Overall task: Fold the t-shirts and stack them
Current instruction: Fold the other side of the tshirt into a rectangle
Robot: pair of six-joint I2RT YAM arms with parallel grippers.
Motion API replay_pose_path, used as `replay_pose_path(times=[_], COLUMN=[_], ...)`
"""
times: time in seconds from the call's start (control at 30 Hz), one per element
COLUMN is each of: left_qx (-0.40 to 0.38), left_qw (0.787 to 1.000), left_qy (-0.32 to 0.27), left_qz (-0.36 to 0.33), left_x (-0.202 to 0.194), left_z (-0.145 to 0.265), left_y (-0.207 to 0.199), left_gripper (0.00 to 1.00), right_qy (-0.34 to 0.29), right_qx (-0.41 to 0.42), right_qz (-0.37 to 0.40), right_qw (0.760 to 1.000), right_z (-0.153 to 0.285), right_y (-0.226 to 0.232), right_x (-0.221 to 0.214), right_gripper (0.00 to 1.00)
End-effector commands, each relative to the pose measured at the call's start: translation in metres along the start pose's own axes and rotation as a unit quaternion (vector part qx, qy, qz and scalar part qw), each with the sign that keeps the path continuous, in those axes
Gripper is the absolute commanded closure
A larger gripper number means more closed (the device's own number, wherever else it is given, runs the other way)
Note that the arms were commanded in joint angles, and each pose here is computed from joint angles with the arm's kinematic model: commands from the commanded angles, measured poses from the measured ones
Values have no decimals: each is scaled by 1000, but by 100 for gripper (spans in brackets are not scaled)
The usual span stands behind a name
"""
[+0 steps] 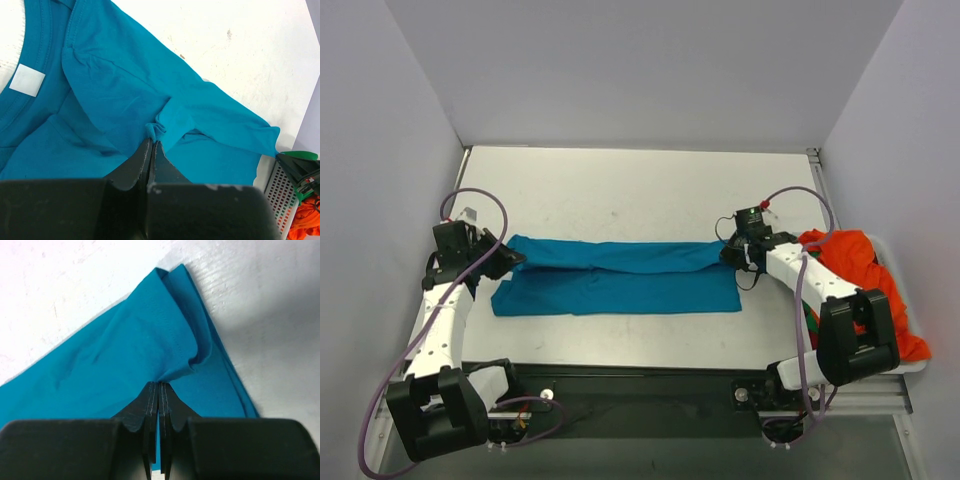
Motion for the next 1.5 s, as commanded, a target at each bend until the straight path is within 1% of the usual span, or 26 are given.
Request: replay_pose_path(times=[0.0,0.37,0.5,0.63,0.67,0.7,0.77,0.8,0.83,0.87,0.9,0.93,0.97,1.0,1.03,1.1,1.17,1.2,1.27,1.3,1.33,1.37,1.4,1.43,1.47], left_qx=[-24,-10,1,20,23,29,42,47,51,56,61,63,63,68,71,64,61,55,46,44,40,27,32,42,41], left_qw=[999,1000,1000,999,999,998,997,996,996,994,993,993,994,993,994,994,994,994,995,994,995,997,998,997,998], left_qy=[-25,-19,-4,18,21,29,34,38,35,37,36,20,9,3,-18,-41,-57,-64,-68,-76,-75,-59,-48,-53,-38], left_qz=[-11,-13,-3,19,30,38,55,63,70,83,90,94,92,93,87,77,71,70,64,57,56,37,30,31,20], left_x=[11,7,0,-16,-20,-27,-33,-36,-39,-44,-46,-46,-45,-45,-42,-34,-27,-22,-20,-18,-18,-25,-28,-29,-37], left_z=[1,1,-2,-5,-5,-7,-7,-7,-5,-4,-2,2,6,10,15,23,27,29,29,28,26,23,17,15,11], left_y=[-8,-3,3,15,18,23,28,30,32,34,35,35,33,31,30,21,16,10,2,-4,-9,-20,-24,-27,-32], left_gripper=[100,100,100,100,94,91,86,74,70,68,63,58,53,45,43,40,40,40,47,51,59,61,65,70,78], right_qy=[1,12,12,13,14,11,8,6,1,1,-1,-2,-3,-7,-8,-9,-11,-18,-8,-5,1,5,8,10,14], right_qx=[-26,-63,-65,-53,-50,-47,-34,-31,-25,-24,-19,-18,-14,-6,-5,1,4,16,-1,-2,-3,-3,-6,-11,-14], right_qz=[12,29,33,38,38,37,39,40,42,45,51,55,60,70,77,100,130,144,183,198,214,222,230,237,245], right_qw=[1000,998,997,998,998,998,999,999,999,999,999,998,998,997,997,995,991,989,983,980,977,975,973,971,969], right_z=[4,-7,-7,-3,-2,-1,5,8,12,14,18,21,23,27,28,31,30,35,26,24,19,16,13,7,4], right_y=[-10,-29,-32,-29,-30,-29,-27,-26,-25,-24,-22,-22,-19,-15,-13,-4,10,24,32,38,45,48,50,54,55], right_x=[-13,-31,-32,-32,-32,-32,-29,-28,-27,-27,-24,-24,-24,-22,-20,-20,-14,-8,-9,-11,-8,-9,-10,-11,-11], right_gripper=[100,100,100,87,84,79,74,70,69,68,67,67,67,66,66,66,66,66,66,66,66,66,66,66,66])
Point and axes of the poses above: each gripper's point midway between its finger pads, its own z axis back along the fingers, its own y axis along the line the jaws close on, x = y × z, the point moved 10 cm from there along z, back along the fingers, and after that the axes turned 1 degree about z, right-handed, at the moved point
